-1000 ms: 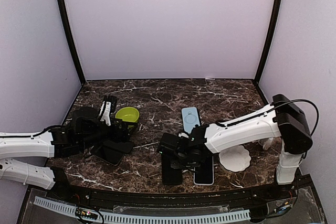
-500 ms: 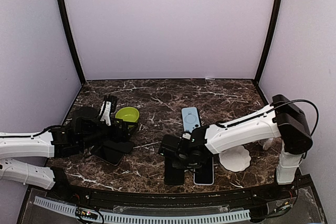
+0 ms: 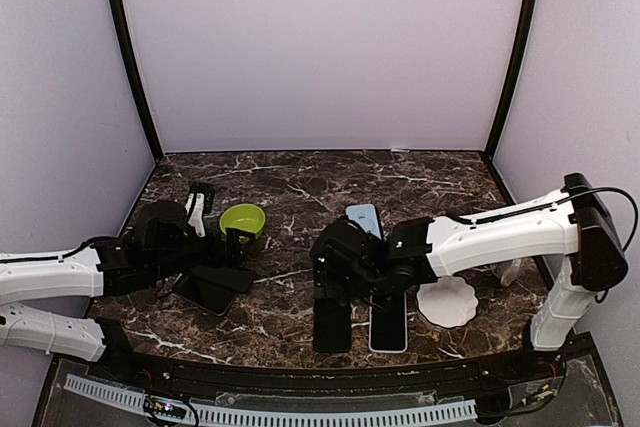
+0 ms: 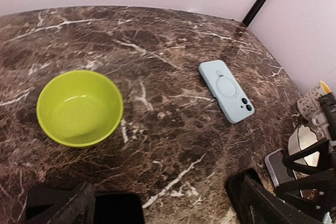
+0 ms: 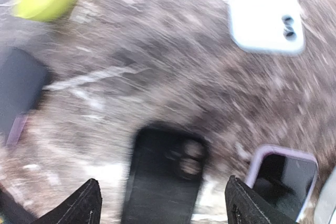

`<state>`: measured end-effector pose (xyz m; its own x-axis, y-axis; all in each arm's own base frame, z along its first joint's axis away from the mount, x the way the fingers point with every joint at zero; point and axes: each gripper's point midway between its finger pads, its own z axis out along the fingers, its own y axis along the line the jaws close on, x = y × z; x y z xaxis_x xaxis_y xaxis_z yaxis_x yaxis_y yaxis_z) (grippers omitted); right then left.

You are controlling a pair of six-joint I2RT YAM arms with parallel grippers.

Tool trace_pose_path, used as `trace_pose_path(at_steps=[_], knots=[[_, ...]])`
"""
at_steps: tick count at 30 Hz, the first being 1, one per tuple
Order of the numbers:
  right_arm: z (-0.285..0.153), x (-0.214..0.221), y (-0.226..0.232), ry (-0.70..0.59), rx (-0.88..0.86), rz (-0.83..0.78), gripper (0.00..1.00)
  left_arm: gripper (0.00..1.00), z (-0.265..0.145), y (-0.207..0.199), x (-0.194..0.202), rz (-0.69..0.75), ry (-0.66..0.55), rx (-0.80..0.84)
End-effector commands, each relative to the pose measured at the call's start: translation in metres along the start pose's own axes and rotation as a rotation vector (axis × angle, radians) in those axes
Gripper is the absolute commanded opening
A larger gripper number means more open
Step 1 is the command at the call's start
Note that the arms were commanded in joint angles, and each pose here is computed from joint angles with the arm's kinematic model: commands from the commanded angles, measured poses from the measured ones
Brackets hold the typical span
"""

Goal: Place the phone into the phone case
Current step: Place the phone case at the center of the board, then move the phone to the center of the board.

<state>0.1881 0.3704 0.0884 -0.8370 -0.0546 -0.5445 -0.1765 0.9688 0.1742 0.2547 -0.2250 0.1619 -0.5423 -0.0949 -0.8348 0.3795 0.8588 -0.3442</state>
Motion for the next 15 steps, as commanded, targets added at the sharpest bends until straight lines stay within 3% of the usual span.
trace_pose_path(at_steps=[1, 4, 8, 15], knots=[[-0.020, -0.043, 0.049, -0.079, -0.325, -0.107, 0.82, 0.99, -0.001, 0.035, -0.007, -0.126, 0.044, -0.103], [-0.023, -0.068, 0.065, -0.100, -0.477, -0.035, 0.78, 0.96, -0.003, 0.065, -0.005, -0.183, 0.059, -0.177], [-0.010, -0.089, 0.093, -0.086, -0.578, 0.041, 0.70, 0.81, -0.005, 0.118, -0.005, -0.282, 0.069, -0.298], [0.043, -0.065, 0.146, 0.082, -0.691, 0.091, 0.59, 0.56, 0.009, 0.159, 0.022, -0.344, 0.159, -0.398]])
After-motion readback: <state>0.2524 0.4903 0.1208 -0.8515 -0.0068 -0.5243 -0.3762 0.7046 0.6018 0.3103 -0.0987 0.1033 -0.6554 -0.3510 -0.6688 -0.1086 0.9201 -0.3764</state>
